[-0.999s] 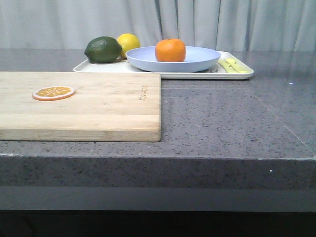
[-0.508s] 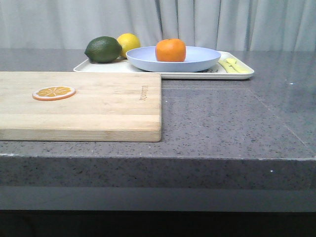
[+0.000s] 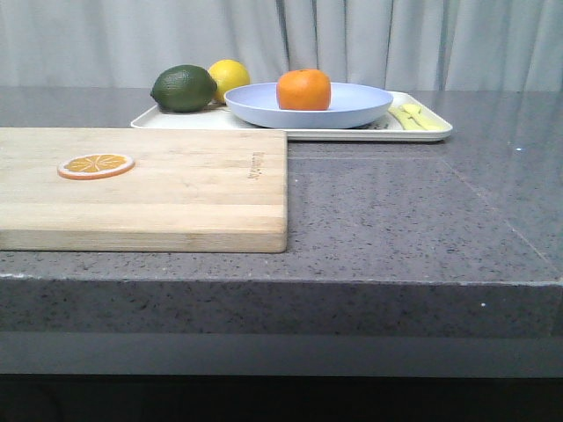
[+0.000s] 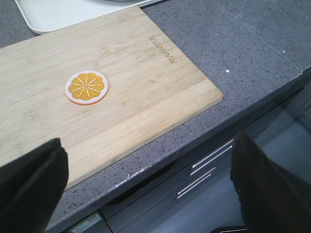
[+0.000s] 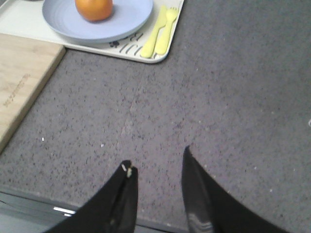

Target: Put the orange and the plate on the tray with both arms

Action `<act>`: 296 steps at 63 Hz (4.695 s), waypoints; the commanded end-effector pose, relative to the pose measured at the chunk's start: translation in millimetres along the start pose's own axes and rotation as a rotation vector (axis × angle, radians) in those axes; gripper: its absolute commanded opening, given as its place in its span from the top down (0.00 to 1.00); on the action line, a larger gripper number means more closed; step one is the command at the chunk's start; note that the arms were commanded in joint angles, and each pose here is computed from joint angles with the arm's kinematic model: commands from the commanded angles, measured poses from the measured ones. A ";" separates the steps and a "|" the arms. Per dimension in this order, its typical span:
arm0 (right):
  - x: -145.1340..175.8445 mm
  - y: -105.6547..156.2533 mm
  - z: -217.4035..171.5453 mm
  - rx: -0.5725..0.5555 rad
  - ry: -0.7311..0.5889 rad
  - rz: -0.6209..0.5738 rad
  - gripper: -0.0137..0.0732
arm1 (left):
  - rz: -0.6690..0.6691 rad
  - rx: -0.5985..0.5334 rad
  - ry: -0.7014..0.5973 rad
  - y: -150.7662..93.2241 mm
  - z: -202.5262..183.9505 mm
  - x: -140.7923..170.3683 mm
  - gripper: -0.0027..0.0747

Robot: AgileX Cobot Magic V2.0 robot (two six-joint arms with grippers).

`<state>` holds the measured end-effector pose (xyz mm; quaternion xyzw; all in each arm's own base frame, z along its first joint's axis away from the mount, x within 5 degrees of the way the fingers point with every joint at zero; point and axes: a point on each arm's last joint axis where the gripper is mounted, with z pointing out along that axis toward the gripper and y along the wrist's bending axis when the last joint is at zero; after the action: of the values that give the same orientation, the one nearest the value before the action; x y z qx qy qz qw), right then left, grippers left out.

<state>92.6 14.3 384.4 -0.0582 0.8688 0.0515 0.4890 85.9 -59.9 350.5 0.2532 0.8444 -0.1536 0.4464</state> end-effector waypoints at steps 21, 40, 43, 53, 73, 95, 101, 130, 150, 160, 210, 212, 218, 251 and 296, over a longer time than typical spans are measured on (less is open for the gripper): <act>35.7 2.5 -9.1 -0.008 -0.082 0.014 0.54 | -0.018 0.009 -0.092 -1.0 -4.8 -12.2 0.12; 35.8 2.5 -9.0 -0.009 -0.081 0.014 0.71 | -0.018 0.009 -0.092 -1.0 -4.8 -12.2 0.53; 36.0 2.6 -9.0 -0.009 -0.079 0.014 0.80 | -0.018 0.009 -0.092 -1.0 -4.8 -12.2 0.61; 36.0 2.6 -9.0 -0.009 -0.079 0.014 0.98 | -0.018 0.009 -0.092 -1.0 -4.8 -12.2 0.86; 36.0 2.6 -9.0 -0.009 -0.079 0.014 0.98 | -0.018 0.009 -0.091 -1.0 -4.8 -12.1 0.99; 36.0 2.6 -9.0 -0.009 -0.079 0.014 0.98 | -0.018 0.009 -0.094 -0.9 -3.8 -11.7 0.99; 36.0 2.6 -9.0 -0.009 -0.079 0.014 0.98 | -0.031 0.005 -0.112 -0.2 -3.4 -5.1 0.99; 36.0 2.6 -9.0 -0.009 -0.079 0.014 0.98 | -0.065 -0.356 -0.627 25.0 1.5 84.4 0.99; 36.0 2.6 -9.0 -0.009 -0.079 0.014 0.98 | -0.124 -0.479 -0.774 30.9 24.6 140.8 0.99; 36.1 2.6 -9.0 -0.009 -0.078 0.014 0.98 | -0.162 -0.505 -0.744 33.7 30.5 148.8 0.99; 36.1 2.6 -9.0 -0.009 -0.078 0.014 0.98 | -0.169 -0.531 -0.739 35.0 30.1 149.5 0.99; 36.1 2.6 -9.0 -0.009 -0.078 0.014 0.98 | -0.169 -0.531 -0.739 35.0 30.1 149.5 0.99; 36.1 2.6 -9.0 -0.009 -0.078 0.014 0.98 | -0.169 -0.531 -0.739 35.0 30.1 149.5 0.99; 82.7 -8.2 4.0 0.133 -0.417 -0.054 0.98 | -0.169 -0.531 -0.739 35.0 30.1 149.5 0.99; 161.5 -12.6 49.1 0.162 -0.725 -0.062 0.98 | -0.169 -0.531 -0.738 35.0 30.1 149.5 0.99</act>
<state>56.6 1.6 203.1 -0.0224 0.6880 -0.0035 0.7254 56.2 -3.1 209.9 -0.0045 0.6807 -0.0450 0.7311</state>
